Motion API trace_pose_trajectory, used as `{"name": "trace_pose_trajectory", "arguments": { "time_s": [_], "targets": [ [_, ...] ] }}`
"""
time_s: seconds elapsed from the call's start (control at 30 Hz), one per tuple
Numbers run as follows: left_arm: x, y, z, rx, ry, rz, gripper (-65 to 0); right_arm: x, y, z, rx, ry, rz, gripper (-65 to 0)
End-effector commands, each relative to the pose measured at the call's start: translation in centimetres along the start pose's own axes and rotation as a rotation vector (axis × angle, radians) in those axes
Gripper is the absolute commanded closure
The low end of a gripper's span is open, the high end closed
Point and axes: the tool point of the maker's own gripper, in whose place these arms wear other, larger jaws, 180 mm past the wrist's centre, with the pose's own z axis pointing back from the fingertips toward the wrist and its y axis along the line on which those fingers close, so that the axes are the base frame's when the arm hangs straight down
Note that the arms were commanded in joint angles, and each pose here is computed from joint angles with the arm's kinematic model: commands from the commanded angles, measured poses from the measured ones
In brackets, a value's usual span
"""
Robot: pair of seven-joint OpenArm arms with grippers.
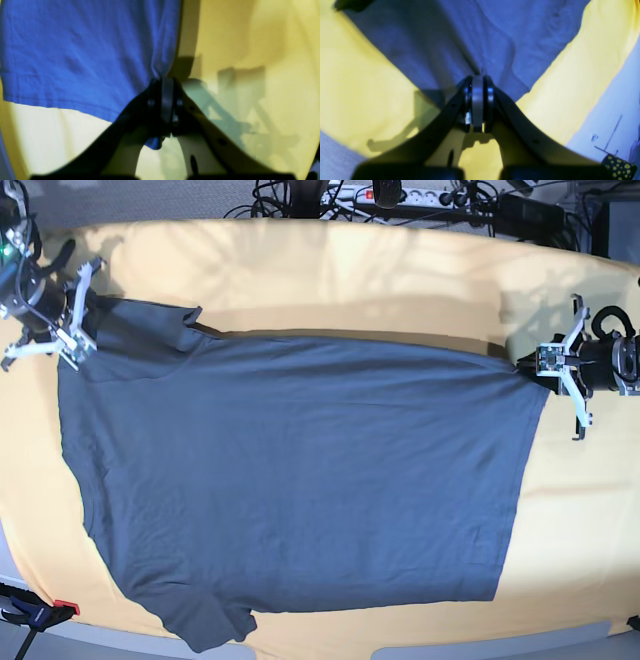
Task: Fold the T-shirt properly
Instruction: 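Grasp the shirt edge with both grippers and lift it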
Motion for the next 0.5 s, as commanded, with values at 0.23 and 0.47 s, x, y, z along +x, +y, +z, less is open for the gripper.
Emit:
{"name": "trace_pose_trajectory", "arguments": {
  "time_s": [0.23,0.47],
  "targets": [
    [0.3,-1.2,1.7,-0.048,0.028,-0.039,0.0,-3.0,0.3,2.5,0.033,0.055,-0.038,0.0],
    [0.5,-5.3,2.3,-0.174,0.136,-0.107,0.0,-5.7,1.4,3.5,0.068,0.134,-0.031,0.0]
  ]
}}
